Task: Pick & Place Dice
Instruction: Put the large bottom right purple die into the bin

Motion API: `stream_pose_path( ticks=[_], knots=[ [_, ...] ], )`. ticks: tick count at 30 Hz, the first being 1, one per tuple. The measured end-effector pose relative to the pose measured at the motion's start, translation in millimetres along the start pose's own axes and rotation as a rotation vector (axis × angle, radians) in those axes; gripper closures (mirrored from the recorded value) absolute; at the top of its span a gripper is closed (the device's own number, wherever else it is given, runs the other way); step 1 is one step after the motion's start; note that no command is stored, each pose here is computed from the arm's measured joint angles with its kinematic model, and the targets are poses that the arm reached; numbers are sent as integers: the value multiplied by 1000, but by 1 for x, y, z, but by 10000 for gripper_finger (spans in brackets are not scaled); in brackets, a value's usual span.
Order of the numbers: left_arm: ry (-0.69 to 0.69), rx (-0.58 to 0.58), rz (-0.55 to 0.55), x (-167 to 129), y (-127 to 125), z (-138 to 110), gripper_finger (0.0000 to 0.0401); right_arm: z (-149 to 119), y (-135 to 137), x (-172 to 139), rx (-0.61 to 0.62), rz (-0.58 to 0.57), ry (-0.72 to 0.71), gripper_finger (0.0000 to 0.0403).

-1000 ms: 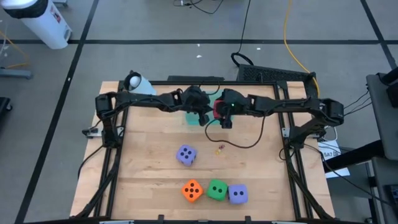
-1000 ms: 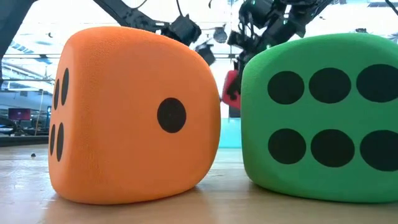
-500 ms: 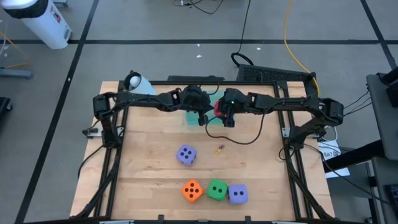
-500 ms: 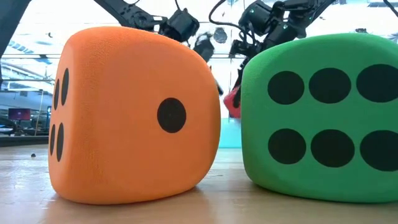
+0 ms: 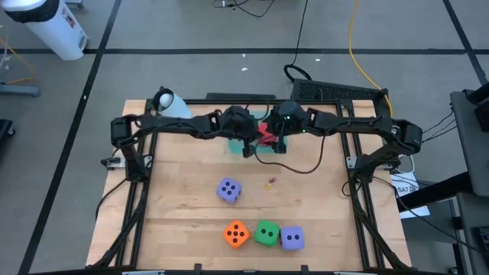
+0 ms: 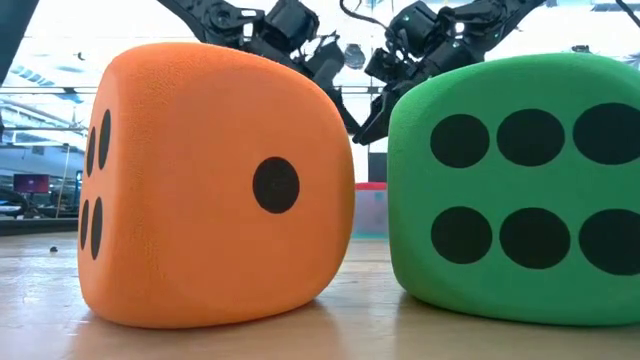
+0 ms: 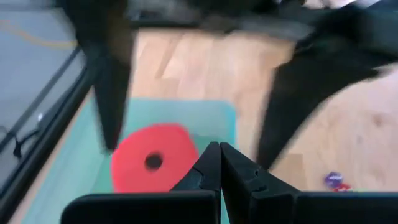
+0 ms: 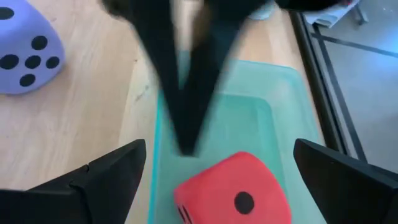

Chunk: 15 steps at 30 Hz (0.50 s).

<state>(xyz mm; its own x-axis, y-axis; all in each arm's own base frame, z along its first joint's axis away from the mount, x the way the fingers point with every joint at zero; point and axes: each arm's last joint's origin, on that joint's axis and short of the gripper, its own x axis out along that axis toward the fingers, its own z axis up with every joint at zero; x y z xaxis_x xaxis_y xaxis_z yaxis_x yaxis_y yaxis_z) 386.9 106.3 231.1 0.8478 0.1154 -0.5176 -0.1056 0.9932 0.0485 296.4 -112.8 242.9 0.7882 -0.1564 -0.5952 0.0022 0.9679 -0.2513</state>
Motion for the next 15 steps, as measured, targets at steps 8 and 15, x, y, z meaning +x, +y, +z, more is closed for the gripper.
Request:
stream_pose_path(
  ticks=[8,15],
  knots=[
    [43,50,-6,-21,2,5,399,9,0,-20,29,-76,-20,7],
    [-66,103,6,-102,-26,31,400,15,8,-77,91,-65,-109,8]
  ],
)
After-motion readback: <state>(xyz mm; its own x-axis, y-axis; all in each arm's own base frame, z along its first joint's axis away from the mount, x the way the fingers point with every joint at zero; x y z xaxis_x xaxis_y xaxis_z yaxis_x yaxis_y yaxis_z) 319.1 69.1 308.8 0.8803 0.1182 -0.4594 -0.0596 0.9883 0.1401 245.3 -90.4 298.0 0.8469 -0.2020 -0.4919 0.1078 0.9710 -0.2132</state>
